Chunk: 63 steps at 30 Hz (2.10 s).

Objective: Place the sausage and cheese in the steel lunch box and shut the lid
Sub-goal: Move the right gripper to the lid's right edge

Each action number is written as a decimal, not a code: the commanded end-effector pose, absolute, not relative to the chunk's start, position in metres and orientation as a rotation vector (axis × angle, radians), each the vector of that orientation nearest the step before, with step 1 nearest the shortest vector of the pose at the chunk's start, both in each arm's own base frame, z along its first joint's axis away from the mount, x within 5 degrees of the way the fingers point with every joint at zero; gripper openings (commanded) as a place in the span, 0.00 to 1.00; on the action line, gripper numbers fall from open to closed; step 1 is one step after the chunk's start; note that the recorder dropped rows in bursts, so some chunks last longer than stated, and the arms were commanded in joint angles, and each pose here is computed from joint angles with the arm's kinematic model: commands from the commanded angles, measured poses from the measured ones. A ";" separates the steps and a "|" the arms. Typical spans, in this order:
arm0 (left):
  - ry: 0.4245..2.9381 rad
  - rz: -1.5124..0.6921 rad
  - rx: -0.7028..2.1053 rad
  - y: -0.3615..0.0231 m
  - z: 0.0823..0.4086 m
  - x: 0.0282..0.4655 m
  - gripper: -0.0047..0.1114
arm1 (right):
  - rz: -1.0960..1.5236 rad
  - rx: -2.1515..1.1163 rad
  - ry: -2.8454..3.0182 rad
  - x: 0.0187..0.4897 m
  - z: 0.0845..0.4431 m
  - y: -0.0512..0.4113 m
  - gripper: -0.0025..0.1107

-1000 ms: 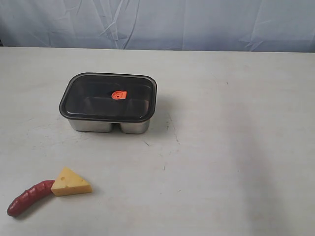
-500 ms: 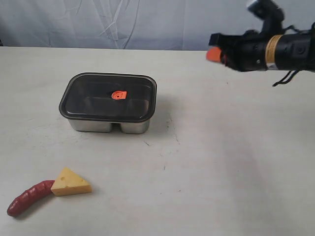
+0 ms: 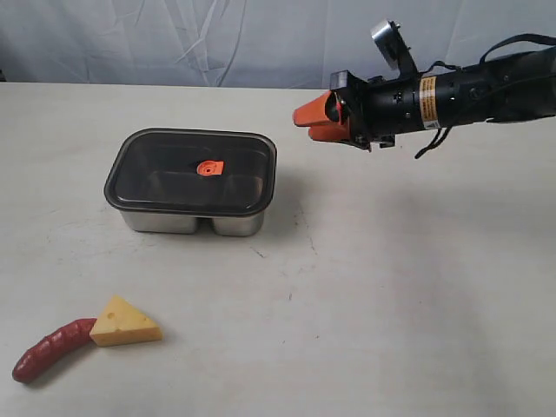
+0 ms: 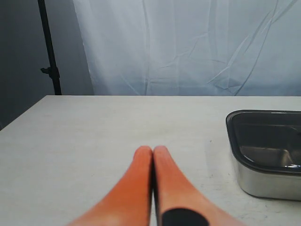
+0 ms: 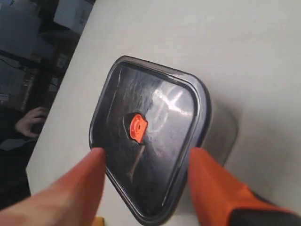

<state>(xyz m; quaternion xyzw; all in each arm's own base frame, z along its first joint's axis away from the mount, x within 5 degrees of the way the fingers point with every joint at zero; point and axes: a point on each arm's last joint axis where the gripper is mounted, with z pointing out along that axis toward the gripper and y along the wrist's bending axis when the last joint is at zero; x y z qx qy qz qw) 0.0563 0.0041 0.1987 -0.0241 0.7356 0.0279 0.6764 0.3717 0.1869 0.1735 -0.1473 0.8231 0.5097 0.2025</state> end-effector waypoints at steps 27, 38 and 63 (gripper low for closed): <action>1.639 0.063 -0.054 0.004 0.199 0.056 0.04 | 1.431 -0.252 2.400 0.400 0.121 0.220 0.53; 1.639 0.063 -0.054 0.004 0.199 0.056 0.04 | 1.418 -0.315 2.333 0.396 0.128 0.244 0.53; 1.654 0.063 -0.054 0.004 0.198 0.056 0.04 | 1.613 -0.425 2.283 0.384 0.139 0.250 0.53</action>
